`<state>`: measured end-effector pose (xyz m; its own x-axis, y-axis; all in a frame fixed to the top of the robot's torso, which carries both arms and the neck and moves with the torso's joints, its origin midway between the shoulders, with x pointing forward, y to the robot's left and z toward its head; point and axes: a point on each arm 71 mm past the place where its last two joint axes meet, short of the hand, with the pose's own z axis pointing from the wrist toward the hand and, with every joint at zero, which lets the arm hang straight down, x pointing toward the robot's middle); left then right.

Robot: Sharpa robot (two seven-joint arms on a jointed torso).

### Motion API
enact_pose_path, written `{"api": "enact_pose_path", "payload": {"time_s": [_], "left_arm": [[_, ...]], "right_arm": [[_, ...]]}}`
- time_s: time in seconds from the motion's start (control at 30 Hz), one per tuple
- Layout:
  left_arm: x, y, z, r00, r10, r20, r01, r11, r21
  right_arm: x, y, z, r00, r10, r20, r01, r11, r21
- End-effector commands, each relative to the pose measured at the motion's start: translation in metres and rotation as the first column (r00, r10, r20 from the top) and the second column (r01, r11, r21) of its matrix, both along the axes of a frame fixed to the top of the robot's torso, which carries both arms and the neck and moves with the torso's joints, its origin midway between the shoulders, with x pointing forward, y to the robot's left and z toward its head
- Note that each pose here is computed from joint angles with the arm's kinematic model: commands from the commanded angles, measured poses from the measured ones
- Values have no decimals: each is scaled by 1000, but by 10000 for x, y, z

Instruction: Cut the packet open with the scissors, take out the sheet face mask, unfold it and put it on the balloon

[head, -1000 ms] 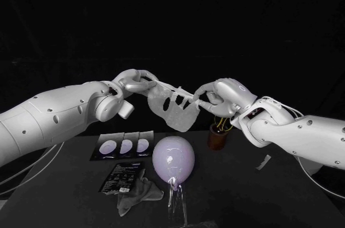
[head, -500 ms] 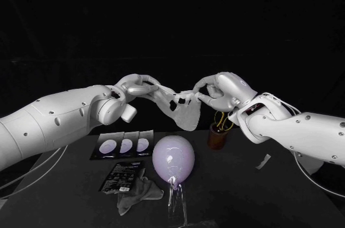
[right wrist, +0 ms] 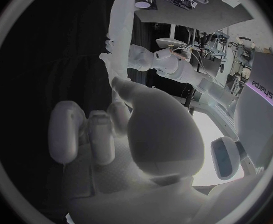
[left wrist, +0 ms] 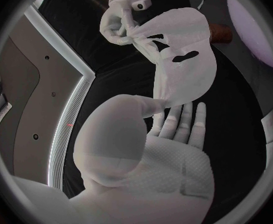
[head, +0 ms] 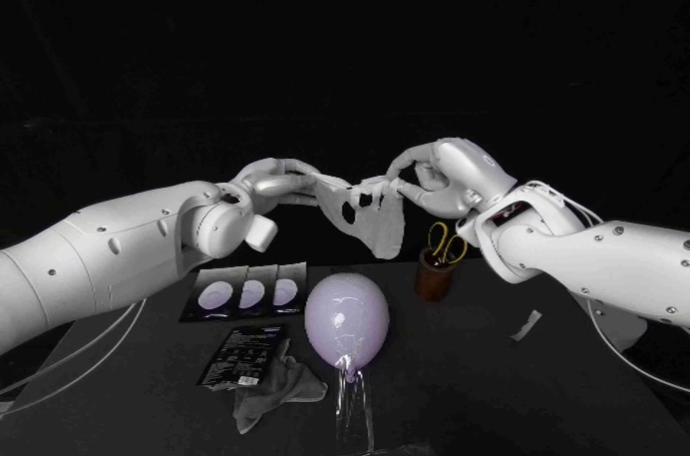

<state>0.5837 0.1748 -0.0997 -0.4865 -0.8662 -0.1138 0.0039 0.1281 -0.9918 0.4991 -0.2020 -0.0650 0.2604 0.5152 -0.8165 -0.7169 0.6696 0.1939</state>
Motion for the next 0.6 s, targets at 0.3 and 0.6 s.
{"api": "enact_pose_path", "payload": {"time_s": [0.3, 0.6], "left_arm": [[2, -74, -48, 998, -32, -49, 20, 974, -224], [14, -97, -128, 997, -17, -80, -10, 947, -320]], "right_arm": [[-23, 16, 52, 1000, 9, 16, -9, 1000, 7], [-47, 46, 109, 999, 20, 25, -20, 1000, 9]]}}
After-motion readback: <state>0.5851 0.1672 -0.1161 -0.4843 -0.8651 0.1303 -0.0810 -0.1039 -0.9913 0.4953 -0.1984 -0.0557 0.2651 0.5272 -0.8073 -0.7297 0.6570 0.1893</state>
